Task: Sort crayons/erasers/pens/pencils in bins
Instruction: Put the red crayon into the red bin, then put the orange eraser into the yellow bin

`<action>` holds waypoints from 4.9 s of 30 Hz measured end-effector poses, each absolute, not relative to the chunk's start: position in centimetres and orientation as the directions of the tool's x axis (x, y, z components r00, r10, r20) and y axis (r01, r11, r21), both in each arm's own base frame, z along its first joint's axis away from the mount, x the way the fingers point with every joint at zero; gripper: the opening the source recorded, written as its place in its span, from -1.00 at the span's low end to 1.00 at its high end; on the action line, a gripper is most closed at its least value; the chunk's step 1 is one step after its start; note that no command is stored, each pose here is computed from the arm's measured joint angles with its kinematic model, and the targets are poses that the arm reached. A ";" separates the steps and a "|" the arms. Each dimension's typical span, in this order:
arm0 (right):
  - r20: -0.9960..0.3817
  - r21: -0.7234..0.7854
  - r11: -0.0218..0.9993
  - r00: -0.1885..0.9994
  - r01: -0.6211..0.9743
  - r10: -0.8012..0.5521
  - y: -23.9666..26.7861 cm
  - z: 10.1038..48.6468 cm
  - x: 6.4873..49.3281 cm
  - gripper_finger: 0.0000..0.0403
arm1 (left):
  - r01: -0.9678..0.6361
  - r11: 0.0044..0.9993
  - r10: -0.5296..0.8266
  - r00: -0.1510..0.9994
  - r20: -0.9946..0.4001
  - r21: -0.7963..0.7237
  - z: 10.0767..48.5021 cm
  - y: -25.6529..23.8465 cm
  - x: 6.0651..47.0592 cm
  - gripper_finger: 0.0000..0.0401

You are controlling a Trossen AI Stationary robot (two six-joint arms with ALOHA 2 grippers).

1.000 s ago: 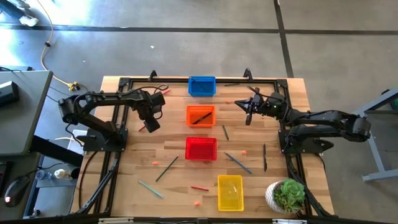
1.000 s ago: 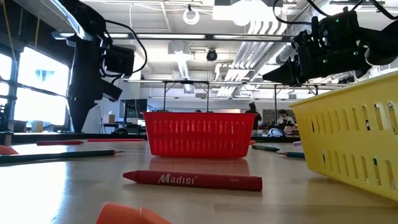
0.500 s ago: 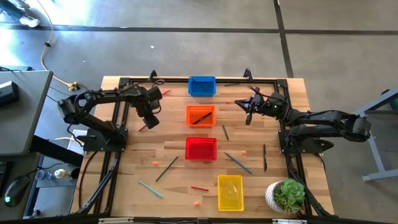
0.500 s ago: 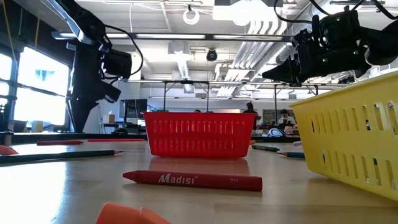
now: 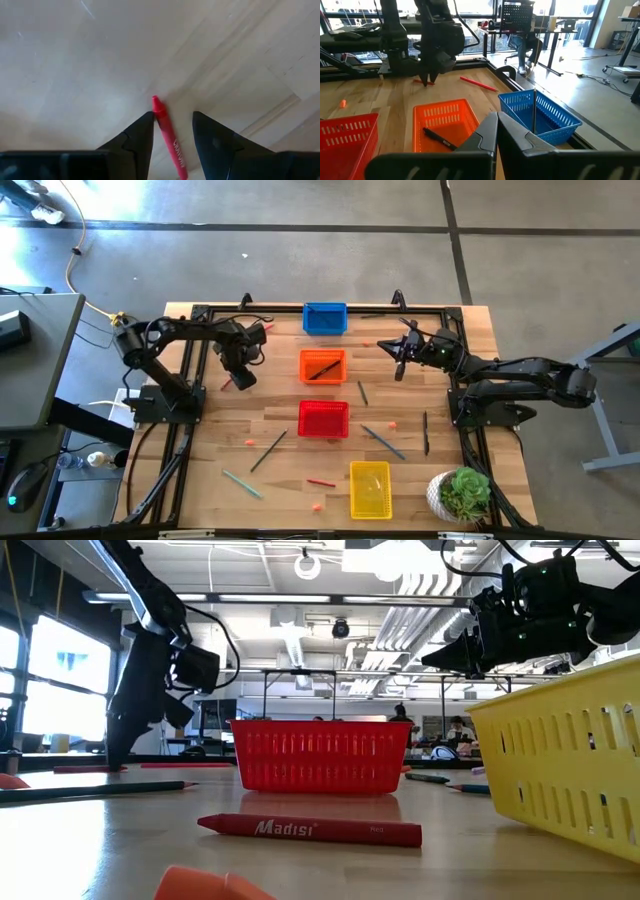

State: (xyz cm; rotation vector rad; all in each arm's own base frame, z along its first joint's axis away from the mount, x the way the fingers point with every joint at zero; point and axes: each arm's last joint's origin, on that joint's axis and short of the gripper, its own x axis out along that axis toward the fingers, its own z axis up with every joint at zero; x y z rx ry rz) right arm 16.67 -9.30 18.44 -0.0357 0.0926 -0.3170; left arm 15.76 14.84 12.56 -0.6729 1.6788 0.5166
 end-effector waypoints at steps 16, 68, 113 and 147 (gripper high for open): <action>-0.085 -0.060 0.949 0.946 0.309 -0.313 -9.3 18.4 16.7 -1.00 | -0.666 0.746 -0.149 -0.141 -0.979 -0.018 12.5 14.9 15.8 -0.90; -0.086 -0.060 0.947 0.943 0.316 -0.320 -9.3 18.4 16.7 -1.00 | -0.325 0.927 0.059 0.623 -0.780 -0.189 25.7 0.5 26.6 -0.94; -0.086 -0.070 0.945 0.942 0.320 -0.325 -9.3 18.4 16.7 -1.00 | -0.218 0.973 0.153 0.365 -0.918 0.076 17.0 -0.9 41.8 -0.94; -0.095 -0.085 0.944 0.940 0.320 -0.328 -9.4 18.3 16.7 -1.00 | -0.123 0.988 0.140 0.465 -0.874 0.093 18.0 -0.2 44.1 -0.60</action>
